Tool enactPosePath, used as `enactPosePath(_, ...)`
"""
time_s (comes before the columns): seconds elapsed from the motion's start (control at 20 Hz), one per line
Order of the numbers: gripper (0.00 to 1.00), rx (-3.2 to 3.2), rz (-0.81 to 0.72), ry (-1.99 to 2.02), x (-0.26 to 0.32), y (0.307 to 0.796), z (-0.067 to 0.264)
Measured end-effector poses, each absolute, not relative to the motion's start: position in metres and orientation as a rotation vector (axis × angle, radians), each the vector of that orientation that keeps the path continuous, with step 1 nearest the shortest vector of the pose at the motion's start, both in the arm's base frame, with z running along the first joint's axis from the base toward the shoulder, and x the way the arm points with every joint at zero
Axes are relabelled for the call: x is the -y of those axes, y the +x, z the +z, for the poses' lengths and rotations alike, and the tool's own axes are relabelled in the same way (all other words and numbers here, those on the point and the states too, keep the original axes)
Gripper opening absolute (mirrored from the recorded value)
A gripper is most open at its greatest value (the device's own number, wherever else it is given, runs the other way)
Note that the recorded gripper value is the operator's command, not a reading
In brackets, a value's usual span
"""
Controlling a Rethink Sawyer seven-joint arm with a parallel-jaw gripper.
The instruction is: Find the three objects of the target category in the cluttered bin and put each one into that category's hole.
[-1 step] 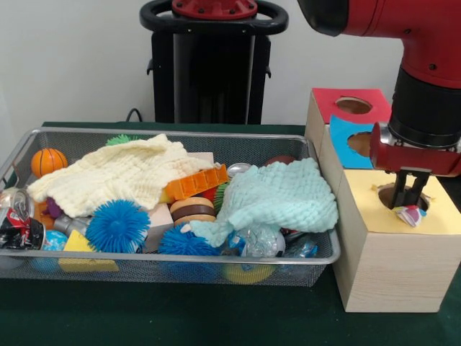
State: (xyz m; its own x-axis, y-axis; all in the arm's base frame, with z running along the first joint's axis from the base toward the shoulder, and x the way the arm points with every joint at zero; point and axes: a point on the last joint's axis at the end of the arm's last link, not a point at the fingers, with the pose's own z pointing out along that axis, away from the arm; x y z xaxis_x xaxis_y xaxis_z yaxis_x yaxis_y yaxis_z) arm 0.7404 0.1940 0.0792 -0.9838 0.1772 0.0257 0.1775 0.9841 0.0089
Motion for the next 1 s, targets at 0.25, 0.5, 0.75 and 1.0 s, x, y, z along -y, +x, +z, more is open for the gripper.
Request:
enactPosePath(0.25, 0.0, 3.11, -0.03, -0.284, -0.194, 0.739, 0.078)
enactPosePath(0.5, 0.0, 3.11, -0.031, -0.283, -0.194, 0.739, 0.076)
enactPosePath(0.75, 0.0, 3.106, -0.028, -0.283, -0.194, 0.738, 0.071)
enactPosePath(1.0, 0.0, 3.107, -0.024, -0.282, -0.194, 0.737, 0.064)
